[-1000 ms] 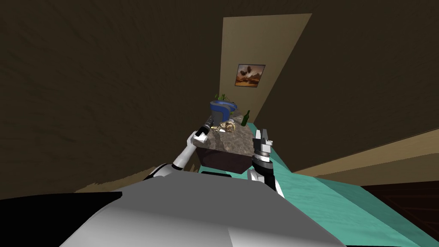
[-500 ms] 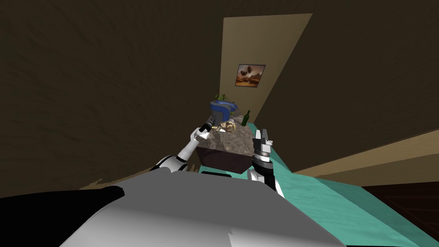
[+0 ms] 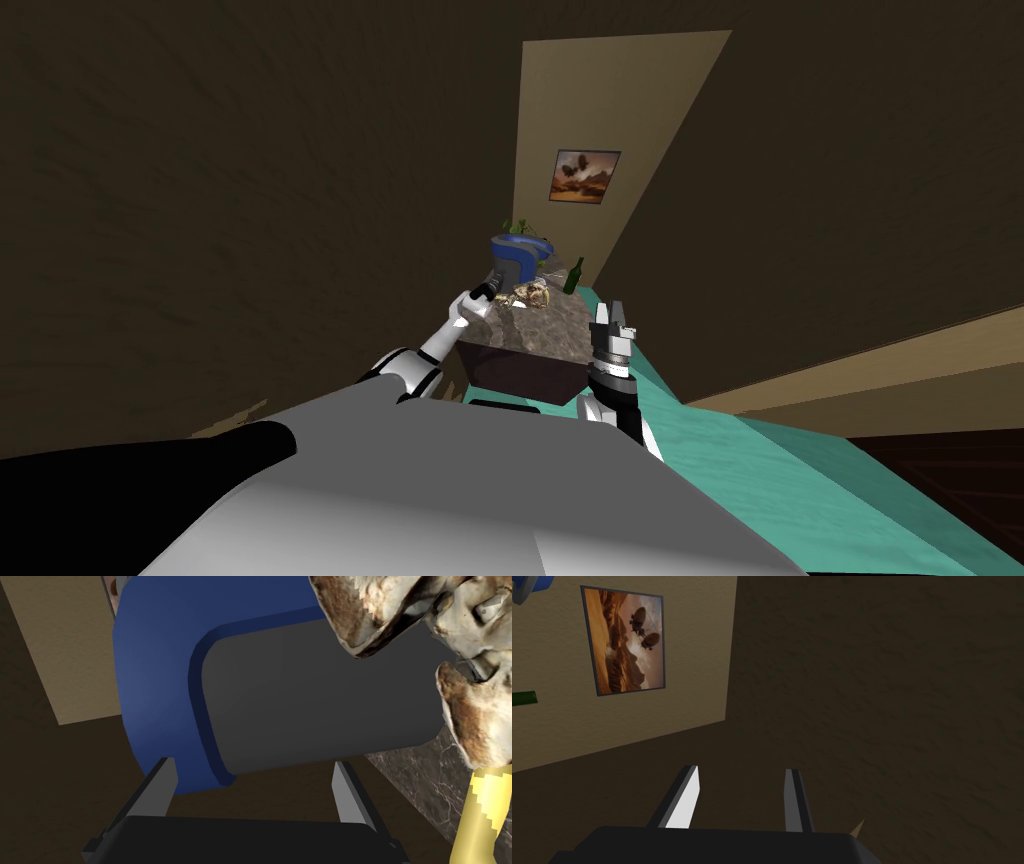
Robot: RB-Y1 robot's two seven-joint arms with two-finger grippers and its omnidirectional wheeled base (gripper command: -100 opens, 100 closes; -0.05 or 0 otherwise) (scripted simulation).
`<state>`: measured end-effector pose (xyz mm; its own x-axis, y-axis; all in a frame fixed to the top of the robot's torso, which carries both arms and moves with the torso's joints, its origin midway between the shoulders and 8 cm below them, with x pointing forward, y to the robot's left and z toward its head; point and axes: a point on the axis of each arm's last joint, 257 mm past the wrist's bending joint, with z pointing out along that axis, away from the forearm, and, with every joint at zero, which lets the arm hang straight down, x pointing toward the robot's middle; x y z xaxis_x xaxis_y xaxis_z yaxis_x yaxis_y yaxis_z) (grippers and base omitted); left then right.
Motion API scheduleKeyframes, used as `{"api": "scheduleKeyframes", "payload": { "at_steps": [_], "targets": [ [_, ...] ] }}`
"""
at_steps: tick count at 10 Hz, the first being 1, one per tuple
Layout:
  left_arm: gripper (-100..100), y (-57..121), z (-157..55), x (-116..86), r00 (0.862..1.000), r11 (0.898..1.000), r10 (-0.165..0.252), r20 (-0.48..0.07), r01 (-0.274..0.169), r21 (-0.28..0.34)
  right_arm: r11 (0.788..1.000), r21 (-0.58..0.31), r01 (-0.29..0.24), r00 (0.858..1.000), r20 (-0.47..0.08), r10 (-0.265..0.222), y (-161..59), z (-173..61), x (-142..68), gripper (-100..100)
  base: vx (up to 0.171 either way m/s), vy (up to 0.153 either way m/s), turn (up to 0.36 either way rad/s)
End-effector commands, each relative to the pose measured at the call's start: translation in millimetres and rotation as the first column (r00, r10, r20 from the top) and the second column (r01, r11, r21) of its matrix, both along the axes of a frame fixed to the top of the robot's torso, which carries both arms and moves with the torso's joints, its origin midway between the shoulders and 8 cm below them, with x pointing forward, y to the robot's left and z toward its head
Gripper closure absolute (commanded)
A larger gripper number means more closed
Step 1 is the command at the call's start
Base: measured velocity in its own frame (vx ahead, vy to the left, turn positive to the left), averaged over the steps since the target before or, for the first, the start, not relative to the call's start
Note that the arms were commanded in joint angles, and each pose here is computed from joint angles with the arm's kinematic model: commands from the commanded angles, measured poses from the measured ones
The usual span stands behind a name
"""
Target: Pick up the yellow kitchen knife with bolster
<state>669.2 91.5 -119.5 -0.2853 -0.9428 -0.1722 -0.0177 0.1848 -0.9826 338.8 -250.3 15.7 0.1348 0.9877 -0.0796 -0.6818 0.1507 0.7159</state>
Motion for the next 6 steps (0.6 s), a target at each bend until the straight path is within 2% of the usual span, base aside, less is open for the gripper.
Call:
{"api": "scheduleKeyframes", "payload": {
  "at_steps": [1, 2, 5, 6],
  "targets": [
    [-100, 2.2, -8, 6, 0.999, 1.0, 0.01, -0.034, -0.01, 0.01, 1.0, 0.0, 0.0, 1.0, 0.0, 0.0, 0, 0, 0, 0, -0.002, -0.012, 0.008],
    [-100, 2.8, -6, 15, 0.998, 1.0, 0.019, -0.061, -0.018, 0.017, 1.0, 0.0, 0.0, 1.0, 0.0, 0.0, 0, 0, 0, 0, -0.001, -0.016, 0.017],
    [-100, 11.5, -24, 23, 0.992, 0.999, 0.045, -0.122, -0.041, 0.033, 1.0, 0.0, 0.0, 1.0, 0.0, 0.0, 0, 0, 0, 0, 0.001, -0.017, 0.011],
    [-100, 13.8, -20, 30, 0.988, 0.998, 0.057, -0.143, -0.052, 0.036, 1.0, 0.0, 0.0, 1.0, 0.0, 0.0, 0, 0, 0, 0, 0.0, -0.025, 0.02]
  ]
}}
